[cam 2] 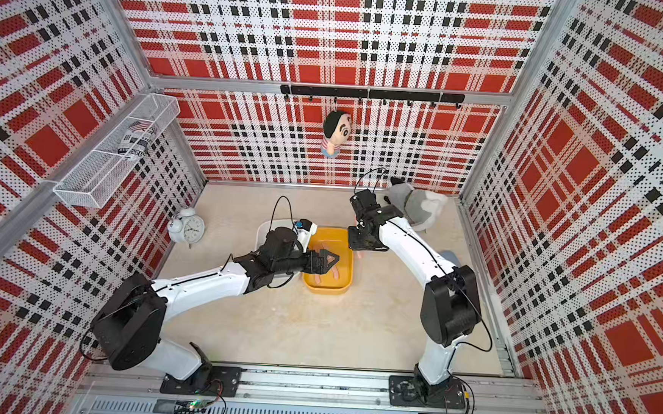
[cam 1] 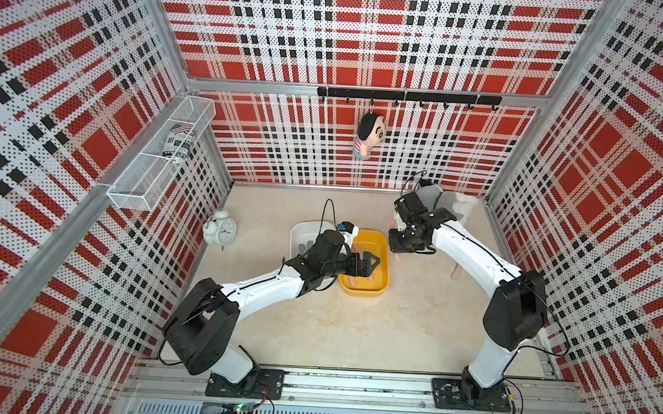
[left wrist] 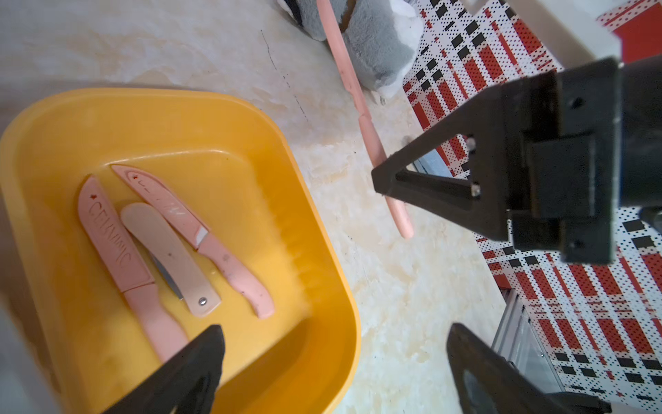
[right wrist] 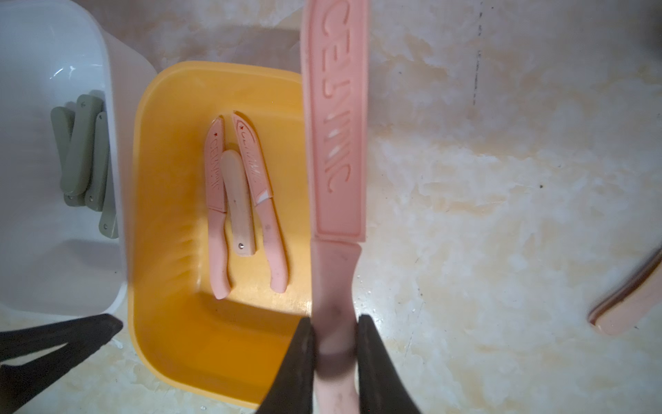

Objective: Place the fruit knives into the storage box by color
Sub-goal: Place the fruit knife in the storage box.

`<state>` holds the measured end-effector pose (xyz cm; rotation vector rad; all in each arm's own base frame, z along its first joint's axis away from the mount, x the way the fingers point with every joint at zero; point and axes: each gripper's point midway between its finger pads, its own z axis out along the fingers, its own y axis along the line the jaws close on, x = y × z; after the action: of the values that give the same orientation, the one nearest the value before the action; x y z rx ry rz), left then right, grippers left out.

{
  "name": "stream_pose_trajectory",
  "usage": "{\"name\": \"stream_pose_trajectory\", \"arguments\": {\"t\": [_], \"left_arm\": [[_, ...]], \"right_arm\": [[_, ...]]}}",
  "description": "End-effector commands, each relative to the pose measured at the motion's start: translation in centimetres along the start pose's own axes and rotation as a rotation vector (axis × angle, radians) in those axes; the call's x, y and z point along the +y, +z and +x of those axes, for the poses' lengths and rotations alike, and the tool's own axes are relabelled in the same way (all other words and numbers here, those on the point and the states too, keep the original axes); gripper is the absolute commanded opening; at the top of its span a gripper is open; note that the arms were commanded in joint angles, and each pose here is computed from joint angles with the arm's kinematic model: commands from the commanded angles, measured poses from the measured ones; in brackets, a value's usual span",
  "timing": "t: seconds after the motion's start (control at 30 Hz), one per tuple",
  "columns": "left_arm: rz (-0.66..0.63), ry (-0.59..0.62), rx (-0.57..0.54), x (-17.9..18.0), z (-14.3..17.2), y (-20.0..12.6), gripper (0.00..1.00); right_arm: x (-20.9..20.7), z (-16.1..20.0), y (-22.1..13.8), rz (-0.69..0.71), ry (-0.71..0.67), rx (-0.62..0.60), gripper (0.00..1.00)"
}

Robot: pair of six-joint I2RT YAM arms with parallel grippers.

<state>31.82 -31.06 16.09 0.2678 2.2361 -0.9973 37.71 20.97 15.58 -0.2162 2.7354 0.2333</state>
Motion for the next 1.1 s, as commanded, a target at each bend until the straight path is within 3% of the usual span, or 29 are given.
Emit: {"name": "stream_pose_trajectory", "arguments": {"t": [0.0, 0.43, 1.07], "left_arm": [[-0.018, 0.004, -0.021, 0.6, -0.3, -1.0, 0.98], [-0.047, -0.019, -0.026, 2.3, 0.6, -2.1, 0.98], [-0.06, -0.032, -0.022, 3.4, 1.5, -2.8, 0.98]], "right_arm": [[1.6, 0.1, 0.7, -0.019, -0.003, 0.016, 0.18], [5.0, 0.5, 3.1, -0.068, -0.032, 0.048, 0.18], [5.1, 1.9, 9.1, -0.031, -0.038, 0.141, 0.19]]}}
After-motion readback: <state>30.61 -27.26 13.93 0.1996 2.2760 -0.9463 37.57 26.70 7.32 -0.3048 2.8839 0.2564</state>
